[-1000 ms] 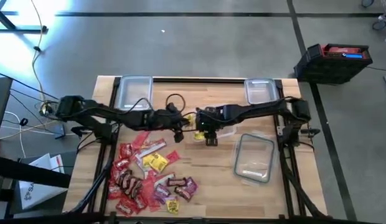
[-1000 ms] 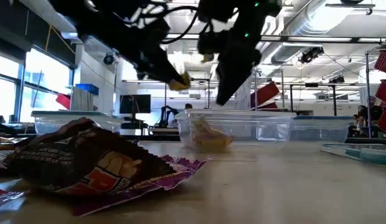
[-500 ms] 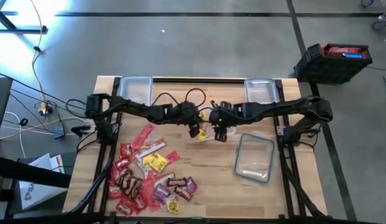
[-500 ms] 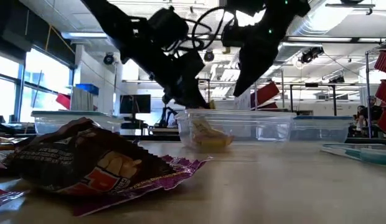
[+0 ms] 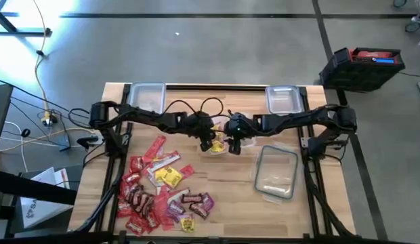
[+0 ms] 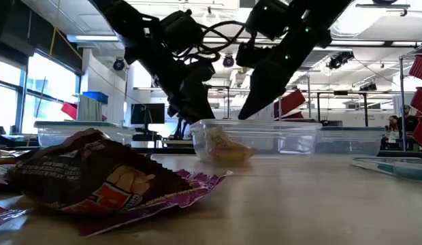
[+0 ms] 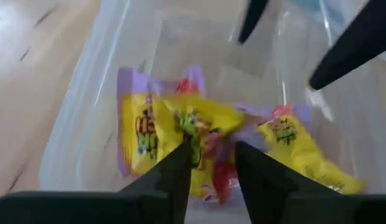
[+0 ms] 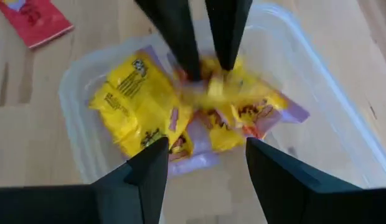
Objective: Sort candy
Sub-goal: Put the yellow candy into the center transparent bin, then put the center yellow candy into the center transparent bin
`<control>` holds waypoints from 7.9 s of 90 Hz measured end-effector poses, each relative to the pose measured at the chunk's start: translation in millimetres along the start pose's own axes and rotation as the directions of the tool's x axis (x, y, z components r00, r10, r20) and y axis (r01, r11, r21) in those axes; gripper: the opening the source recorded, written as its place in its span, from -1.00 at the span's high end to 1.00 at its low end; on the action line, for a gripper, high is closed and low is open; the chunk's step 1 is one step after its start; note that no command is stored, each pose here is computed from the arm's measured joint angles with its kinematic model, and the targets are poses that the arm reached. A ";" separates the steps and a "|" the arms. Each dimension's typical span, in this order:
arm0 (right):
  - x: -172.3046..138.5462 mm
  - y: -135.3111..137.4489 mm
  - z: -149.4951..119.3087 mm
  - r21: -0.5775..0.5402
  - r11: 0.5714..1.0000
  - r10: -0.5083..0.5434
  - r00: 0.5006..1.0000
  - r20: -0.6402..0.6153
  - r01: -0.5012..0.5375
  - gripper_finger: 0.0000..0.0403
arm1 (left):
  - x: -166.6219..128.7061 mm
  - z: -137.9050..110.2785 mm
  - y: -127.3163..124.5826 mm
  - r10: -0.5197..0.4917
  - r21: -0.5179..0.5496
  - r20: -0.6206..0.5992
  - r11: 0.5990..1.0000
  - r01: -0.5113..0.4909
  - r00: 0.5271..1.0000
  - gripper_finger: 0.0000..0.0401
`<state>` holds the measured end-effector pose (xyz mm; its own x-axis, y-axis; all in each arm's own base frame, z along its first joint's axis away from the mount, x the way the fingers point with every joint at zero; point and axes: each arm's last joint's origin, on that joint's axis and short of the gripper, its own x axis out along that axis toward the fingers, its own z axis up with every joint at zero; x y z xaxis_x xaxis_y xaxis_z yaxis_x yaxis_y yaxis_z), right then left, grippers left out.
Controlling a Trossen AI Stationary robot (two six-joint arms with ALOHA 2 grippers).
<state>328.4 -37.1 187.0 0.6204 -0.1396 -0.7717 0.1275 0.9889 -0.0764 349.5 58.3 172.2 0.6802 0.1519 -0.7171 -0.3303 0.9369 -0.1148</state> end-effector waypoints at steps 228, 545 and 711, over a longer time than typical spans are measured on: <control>36.6 213.6 -6.0 -0.030 0.955 0.292 0.918 0.268 -0.295 0.08 | -43.1 -116.5 -168.5 -0.019 0.188 -0.262 0.980 0.071 0.965 0.28; 15.2 41.1 51.9 0.025 0.999 -0.039 0.984 0.174 0.035 0.32 | -127.9 -155.9 -35.0 -0.117 0.014 0.464 0.992 0.124 0.878 0.28; 90.0 143.9 12.6 -0.039 0.995 0.097 0.966 0.238 -0.090 0.32 | -123.9 -163.1 -33.9 -0.174 0.041 0.365 0.984 0.171 0.915 0.28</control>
<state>412.2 91.9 114.5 0.7959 -0.0512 -0.6032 0.0408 0.9987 -0.0310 169.7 -43.7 152.8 0.9182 0.0910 -0.3856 -0.1824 0.9611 -0.2074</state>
